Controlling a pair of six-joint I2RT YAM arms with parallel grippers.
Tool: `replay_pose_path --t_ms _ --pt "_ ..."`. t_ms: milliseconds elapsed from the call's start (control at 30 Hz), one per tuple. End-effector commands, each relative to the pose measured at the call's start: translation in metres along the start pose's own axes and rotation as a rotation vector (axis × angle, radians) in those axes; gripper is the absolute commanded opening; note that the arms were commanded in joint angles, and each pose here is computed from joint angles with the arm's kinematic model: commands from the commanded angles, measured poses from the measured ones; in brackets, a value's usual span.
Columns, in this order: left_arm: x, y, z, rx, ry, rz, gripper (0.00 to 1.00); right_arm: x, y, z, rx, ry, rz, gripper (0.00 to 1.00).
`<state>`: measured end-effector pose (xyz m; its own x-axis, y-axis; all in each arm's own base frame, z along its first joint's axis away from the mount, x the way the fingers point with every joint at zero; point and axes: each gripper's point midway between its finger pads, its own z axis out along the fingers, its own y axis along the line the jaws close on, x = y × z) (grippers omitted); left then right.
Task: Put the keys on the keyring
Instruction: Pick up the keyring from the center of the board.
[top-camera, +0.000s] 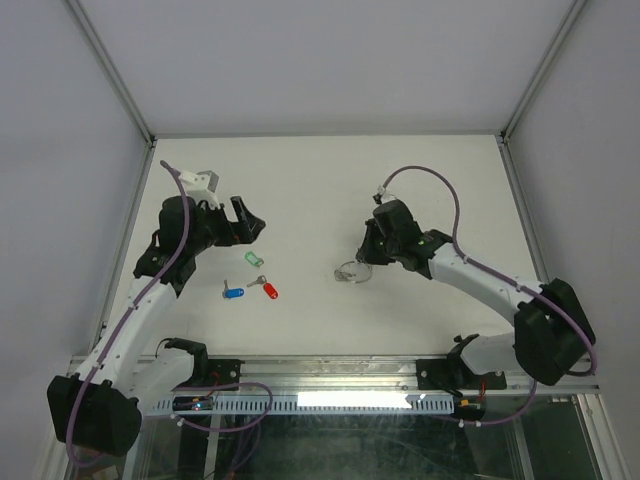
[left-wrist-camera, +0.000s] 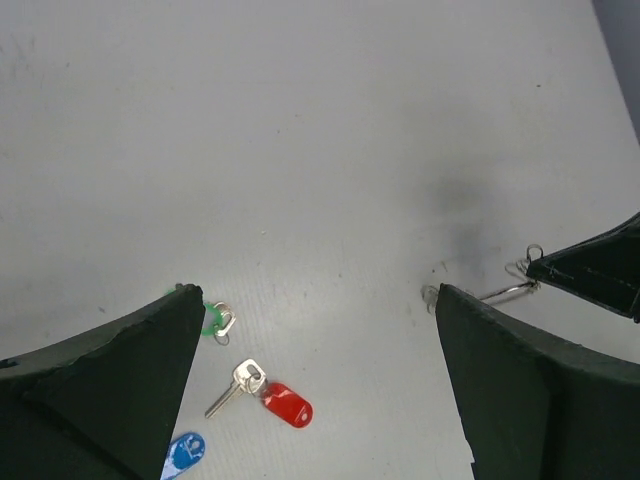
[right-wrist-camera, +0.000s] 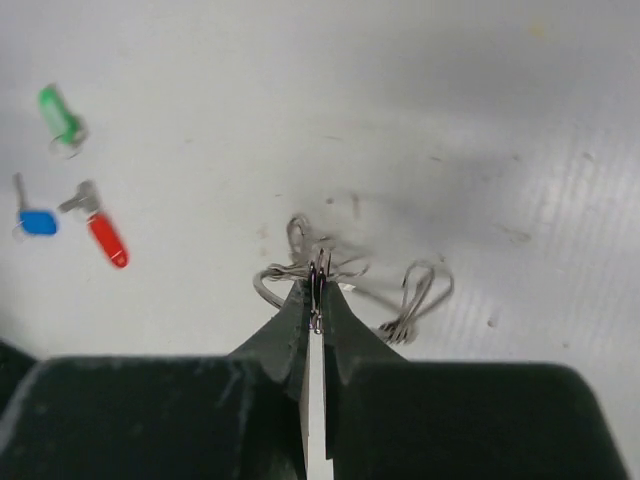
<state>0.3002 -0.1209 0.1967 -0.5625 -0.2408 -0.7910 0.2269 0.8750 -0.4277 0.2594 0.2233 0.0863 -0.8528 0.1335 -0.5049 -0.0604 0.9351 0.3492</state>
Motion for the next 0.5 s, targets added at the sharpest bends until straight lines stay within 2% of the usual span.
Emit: replay_pose_path --t_ms 0,233,467 --pt "-0.030 -0.050 -0.019 0.202 -0.185 0.073 0.97 -0.035 0.064 -0.040 -0.360 -0.179 -0.266 0.00" --pt "-0.017 -0.112 -0.033 0.392 -0.275 0.163 0.96 -0.053 0.086 -0.082 -0.501 -0.326 -0.315 0.00" --pt "-0.012 -0.157 -0.038 0.505 -0.333 0.264 0.94 -0.072 0.102 -0.119 -0.560 -0.385 -0.244 0.00"
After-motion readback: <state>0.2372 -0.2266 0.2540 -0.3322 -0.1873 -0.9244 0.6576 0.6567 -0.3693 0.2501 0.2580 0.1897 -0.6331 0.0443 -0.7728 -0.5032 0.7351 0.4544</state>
